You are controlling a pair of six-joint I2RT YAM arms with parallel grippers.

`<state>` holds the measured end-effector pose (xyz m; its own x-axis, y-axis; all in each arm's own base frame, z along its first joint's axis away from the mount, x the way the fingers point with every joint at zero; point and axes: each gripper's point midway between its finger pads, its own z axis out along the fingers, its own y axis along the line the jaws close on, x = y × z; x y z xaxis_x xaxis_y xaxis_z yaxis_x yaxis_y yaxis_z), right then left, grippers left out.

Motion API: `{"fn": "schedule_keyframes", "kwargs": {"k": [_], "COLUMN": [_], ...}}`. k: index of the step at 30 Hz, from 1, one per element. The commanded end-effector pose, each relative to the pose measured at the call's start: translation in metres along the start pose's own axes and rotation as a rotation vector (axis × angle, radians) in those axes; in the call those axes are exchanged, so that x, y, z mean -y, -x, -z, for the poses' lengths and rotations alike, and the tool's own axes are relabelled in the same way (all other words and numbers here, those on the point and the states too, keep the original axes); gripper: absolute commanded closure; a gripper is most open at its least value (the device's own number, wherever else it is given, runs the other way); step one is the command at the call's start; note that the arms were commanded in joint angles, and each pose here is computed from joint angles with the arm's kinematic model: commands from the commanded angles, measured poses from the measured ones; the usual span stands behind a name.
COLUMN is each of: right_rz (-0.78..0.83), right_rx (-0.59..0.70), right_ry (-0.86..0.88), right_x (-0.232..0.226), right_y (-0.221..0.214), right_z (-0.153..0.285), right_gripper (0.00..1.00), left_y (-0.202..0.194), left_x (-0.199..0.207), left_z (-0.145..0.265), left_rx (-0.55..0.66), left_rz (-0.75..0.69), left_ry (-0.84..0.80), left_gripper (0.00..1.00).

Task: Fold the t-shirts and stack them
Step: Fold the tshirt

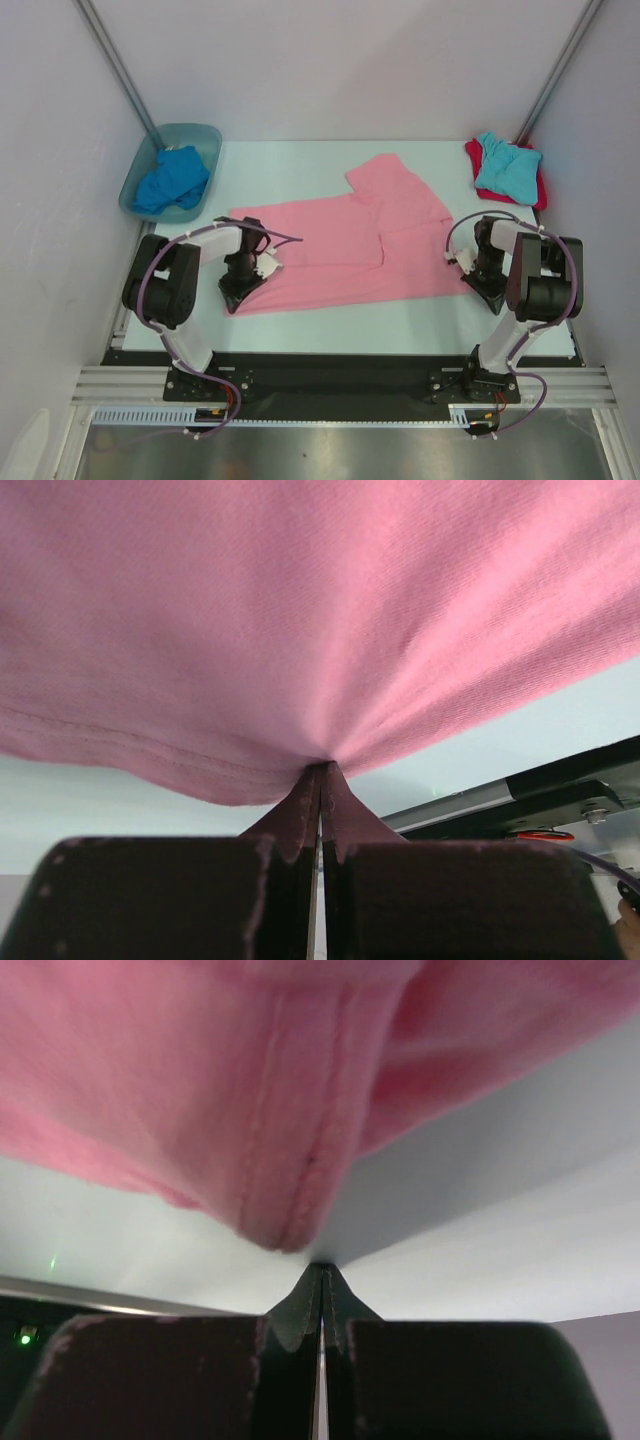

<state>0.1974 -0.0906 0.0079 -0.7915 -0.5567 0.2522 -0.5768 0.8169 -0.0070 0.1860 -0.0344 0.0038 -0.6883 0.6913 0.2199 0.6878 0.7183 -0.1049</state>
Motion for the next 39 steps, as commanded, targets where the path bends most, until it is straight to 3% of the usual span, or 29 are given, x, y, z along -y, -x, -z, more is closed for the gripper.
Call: {"fn": "schedule_keyframes", "kwargs": {"k": [1, 15, 19, 20, 21, 27, 31, 35, 39], "right_rz": [0.026, 0.062, 0.06, 0.057, 0.054, -0.005, -0.054, -0.163, -0.223], "right_rx": [-0.048, 0.261, 0.304, 0.316, 0.324, 0.383, 0.478, 0.61, 0.757], "right_ry": [0.153, 0.059, 0.021, 0.015, 0.011, -0.015, -0.046, -0.135, -0.221], "right_x": [-0.035, 0.002, 0.017, 0.02, 0.023, 0.039, 0.052, 0.078, 0.09], "right_y": [-0.012, 0.086, 0.105, 0.11, 0.113, 0.145, 0.179, 0.218, 0.254], "right_z": [-0.018, 0.066, 0.075, 0.077, 0.078, 0.083, 0.104, 0.14, 0.191], "right_gripper": [1.0, 1.0, 0.96, 0.94, 0.91, 0.69, 0.68, 0.71, 0.7], "left_y": [-0.051, -0.045, -0.028, -0.025, -0.024, -0.001, 0.006, 0.025, 0.067], "left_x": [-0.023, -0.047, -0.063, -0.066, -0.067, -0.102, -0.141, -0.173, -0.198], "left_z": [-0.046, 0.001, 0.029, 0.036, 0.043, 0.116, 0.158, 0.164, 0.159], "left_rx": [-0.222, -0.21, -0.142, -0.124, -0.115, -0.016, 0.026, 0.105, 0.259], "left_rz": [-0.074, -0.098, -0.065, -0.059, -0.053, 0.003, 0.042, 0.107, 0.087], "left_ry": [0.106, 0.233, 0.298, 0.308, 0.313, 0.431, 0.557, 0.62, 0.683], "left_gripper": [1.0, 0.99, 0.25, 0.09, 0.0, 0.0, 0.0, 0.0, 0.0]}}
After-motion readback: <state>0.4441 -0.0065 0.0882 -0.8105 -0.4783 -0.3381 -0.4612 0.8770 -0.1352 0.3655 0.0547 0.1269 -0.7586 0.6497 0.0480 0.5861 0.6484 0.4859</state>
